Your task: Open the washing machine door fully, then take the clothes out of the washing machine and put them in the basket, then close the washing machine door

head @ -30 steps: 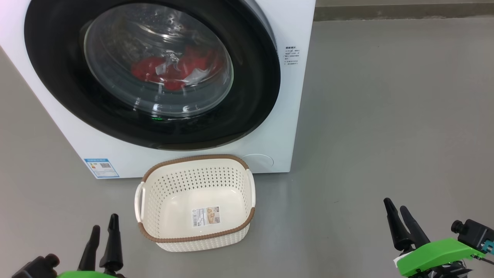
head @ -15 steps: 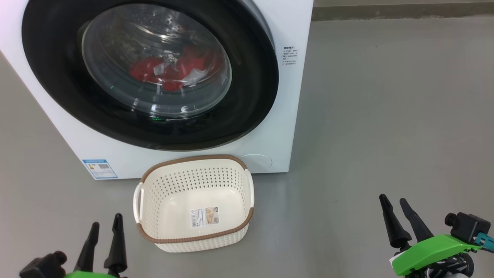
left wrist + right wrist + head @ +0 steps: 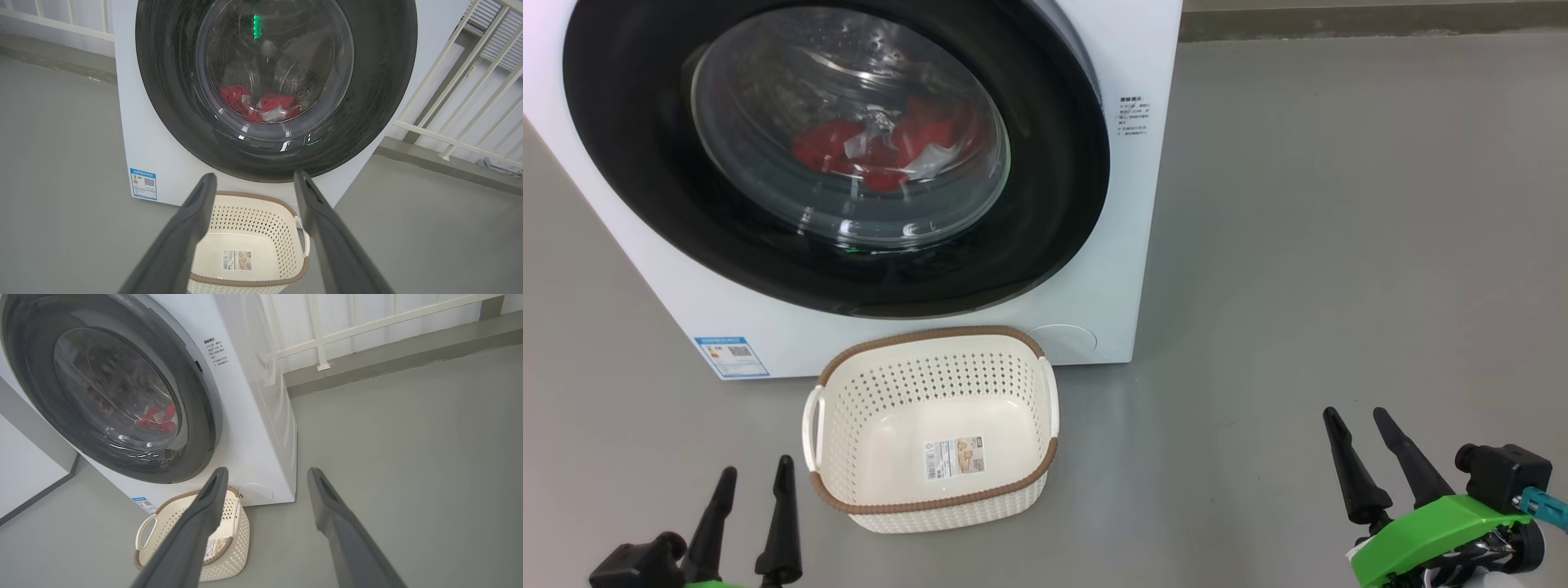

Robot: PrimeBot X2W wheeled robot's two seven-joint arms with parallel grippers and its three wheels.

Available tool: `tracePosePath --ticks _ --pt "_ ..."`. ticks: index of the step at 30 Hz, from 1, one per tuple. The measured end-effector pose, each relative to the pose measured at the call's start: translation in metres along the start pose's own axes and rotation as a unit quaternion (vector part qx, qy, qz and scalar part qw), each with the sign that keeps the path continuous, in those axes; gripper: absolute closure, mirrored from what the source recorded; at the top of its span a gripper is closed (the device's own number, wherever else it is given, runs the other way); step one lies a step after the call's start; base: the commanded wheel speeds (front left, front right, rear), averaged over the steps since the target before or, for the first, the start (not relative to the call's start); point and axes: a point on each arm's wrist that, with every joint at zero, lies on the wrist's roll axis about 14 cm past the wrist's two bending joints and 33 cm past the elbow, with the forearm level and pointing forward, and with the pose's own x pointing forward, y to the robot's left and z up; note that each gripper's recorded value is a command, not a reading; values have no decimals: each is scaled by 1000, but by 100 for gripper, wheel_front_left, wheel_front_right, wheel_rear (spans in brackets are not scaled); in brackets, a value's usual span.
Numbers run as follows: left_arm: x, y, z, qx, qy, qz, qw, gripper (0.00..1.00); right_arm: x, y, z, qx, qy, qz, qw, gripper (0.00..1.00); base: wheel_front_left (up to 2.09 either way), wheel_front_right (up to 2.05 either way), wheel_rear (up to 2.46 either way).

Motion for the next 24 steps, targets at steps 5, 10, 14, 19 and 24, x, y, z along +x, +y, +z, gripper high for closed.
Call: tracePosePath --ticks 5,10,14,19,24 --pt "0 -3 2 31 -6 -8 999 0 0 1 3 -29 -7 6 1000 0 0 0 0" --pt "-3 -4 0 60 -4 -13 998 0 -1 1 7 -55 -13 10 998 0 0 0 0" --pt "-3 -6 0 84 -7 -19 996 0 -1 1 10 -79 -19 13 997 0 0 0 0" --pt "-2 -10 2 109 -14 -27 994 0 -2 1 14 -107 -26 16 994 0 0 0 0" --pt "-2 -13 3 135 -17 -36 990 0 -3 -1 21 -134 -38 15 990 0 0 0 0"
